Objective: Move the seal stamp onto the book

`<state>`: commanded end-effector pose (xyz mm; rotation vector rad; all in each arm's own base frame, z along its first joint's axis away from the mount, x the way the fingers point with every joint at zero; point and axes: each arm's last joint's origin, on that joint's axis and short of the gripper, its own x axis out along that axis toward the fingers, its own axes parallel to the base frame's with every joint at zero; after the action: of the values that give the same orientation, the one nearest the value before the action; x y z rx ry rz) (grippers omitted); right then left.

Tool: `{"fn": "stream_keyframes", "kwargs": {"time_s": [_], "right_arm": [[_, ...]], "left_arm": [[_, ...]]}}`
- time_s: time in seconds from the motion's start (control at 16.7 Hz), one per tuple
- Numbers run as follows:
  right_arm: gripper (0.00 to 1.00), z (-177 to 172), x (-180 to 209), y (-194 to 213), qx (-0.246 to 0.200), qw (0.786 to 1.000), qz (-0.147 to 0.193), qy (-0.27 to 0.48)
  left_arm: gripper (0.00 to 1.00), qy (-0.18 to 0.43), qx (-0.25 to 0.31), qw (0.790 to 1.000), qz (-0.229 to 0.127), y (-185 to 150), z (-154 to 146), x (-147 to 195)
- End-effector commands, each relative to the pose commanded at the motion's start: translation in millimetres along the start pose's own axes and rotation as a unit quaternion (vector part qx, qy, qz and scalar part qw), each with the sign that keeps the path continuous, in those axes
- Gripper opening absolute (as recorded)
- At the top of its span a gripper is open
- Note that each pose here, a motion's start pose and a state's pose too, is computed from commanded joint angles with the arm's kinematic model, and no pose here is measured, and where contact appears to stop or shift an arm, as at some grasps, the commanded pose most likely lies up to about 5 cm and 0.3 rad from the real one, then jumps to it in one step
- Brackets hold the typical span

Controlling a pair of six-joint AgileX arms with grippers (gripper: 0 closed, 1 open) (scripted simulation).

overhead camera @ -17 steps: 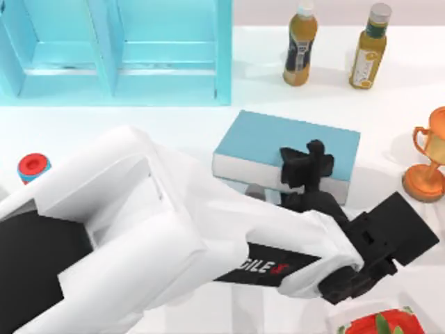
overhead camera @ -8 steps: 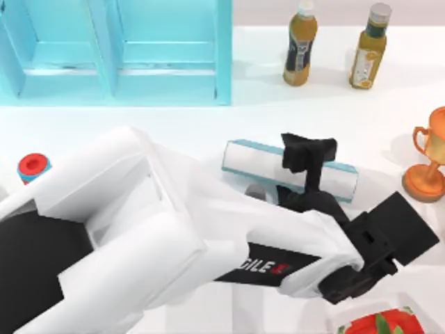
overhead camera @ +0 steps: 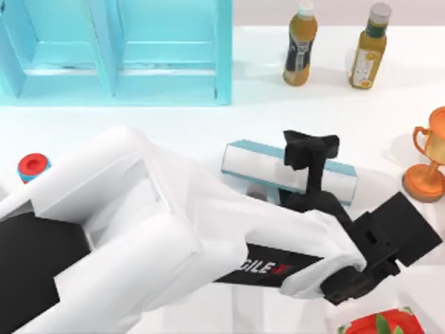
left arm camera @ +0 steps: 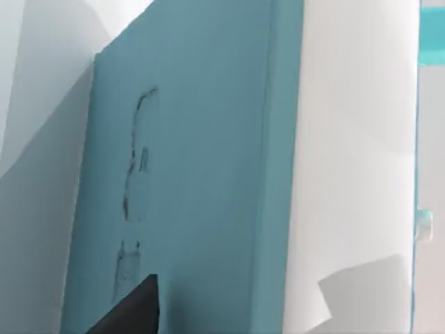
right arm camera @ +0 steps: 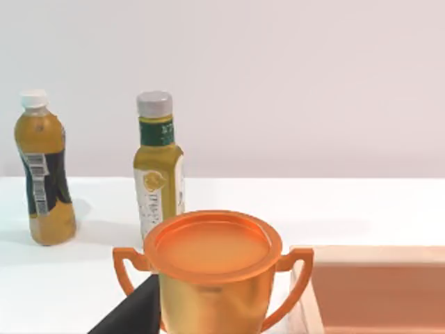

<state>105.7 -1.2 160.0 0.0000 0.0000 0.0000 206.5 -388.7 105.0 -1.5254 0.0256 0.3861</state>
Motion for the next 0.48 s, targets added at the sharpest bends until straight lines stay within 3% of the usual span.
{"fn": "stream_keyframes", "kwargs": {"time_s": [0.24,0.48], "right_arm": [[1.00,0.0,0.0,0.0,0.000,1.000,0.000,0.000],[1.00,0.0,0.0,0.0,0.000,1.000,0.000,0.000]], "left_arm": [[1.00,0.046,-0.061,0.997,0.012,-32.3,-6.9,-44.5],[1.00,0.078,-0.109,0.990,0.046,-51.8,0.4,-98.5]]}}
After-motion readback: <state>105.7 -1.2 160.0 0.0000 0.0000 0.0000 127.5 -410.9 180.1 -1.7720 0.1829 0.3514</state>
